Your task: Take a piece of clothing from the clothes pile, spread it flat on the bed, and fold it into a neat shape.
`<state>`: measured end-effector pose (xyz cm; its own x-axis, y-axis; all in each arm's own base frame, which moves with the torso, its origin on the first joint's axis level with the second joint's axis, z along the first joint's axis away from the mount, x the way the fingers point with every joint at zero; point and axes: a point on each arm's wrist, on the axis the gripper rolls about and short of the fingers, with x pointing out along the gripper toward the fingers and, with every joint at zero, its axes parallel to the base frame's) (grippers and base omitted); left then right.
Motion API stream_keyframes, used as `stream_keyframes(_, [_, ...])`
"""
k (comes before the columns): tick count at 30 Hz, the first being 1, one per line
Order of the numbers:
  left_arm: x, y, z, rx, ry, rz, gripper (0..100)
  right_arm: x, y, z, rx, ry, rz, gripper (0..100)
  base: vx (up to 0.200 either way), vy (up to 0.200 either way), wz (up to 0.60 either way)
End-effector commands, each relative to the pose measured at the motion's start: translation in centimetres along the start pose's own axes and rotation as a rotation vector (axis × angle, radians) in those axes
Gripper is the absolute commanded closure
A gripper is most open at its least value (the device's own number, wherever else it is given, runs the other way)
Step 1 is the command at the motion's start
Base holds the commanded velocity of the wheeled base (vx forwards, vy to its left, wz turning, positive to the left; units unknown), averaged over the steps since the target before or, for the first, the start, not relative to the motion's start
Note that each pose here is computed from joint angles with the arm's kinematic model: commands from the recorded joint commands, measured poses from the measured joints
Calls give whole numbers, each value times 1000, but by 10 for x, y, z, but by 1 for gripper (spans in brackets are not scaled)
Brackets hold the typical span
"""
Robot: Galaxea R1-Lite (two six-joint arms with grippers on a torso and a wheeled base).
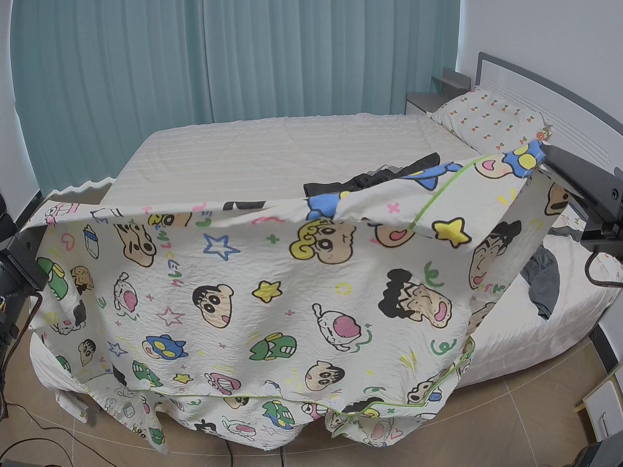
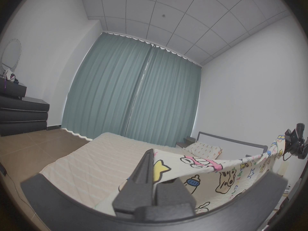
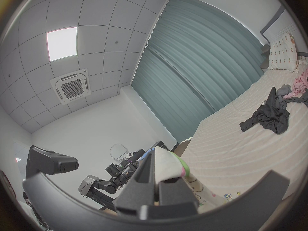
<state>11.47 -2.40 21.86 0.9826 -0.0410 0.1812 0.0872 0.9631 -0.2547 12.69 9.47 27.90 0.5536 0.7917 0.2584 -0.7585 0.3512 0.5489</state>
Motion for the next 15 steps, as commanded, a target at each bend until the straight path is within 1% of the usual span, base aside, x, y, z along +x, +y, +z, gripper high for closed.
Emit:
stream_keyframes(1, [1,1,-6,9,53,13,100,4,-6,-3,8,16,-23,100,0,0,0])
stream_keyframes(4, [1,0,-9,10,78,5,100,8,-17,0,7,6,-65,100,0,0,0])
stream_keyframes(8, [3,-1,-7,9,76,1,100,9,-22,0,12,23,-70,100,0,0,0])
stream_keyframes(11, [9,0,-17,16,123,12,100,12,-37,-5,28,48,-118,100,0,0,0])
stream_keyframes(14, [12,1,-22,19,149,20,100,13,-43,-8,38,58,-139,100,0,0,0])
stream_keyframes(15, [16,1,-27,21,174,26,100,13,-47,-10,42,64,-152,100,0,0,0])
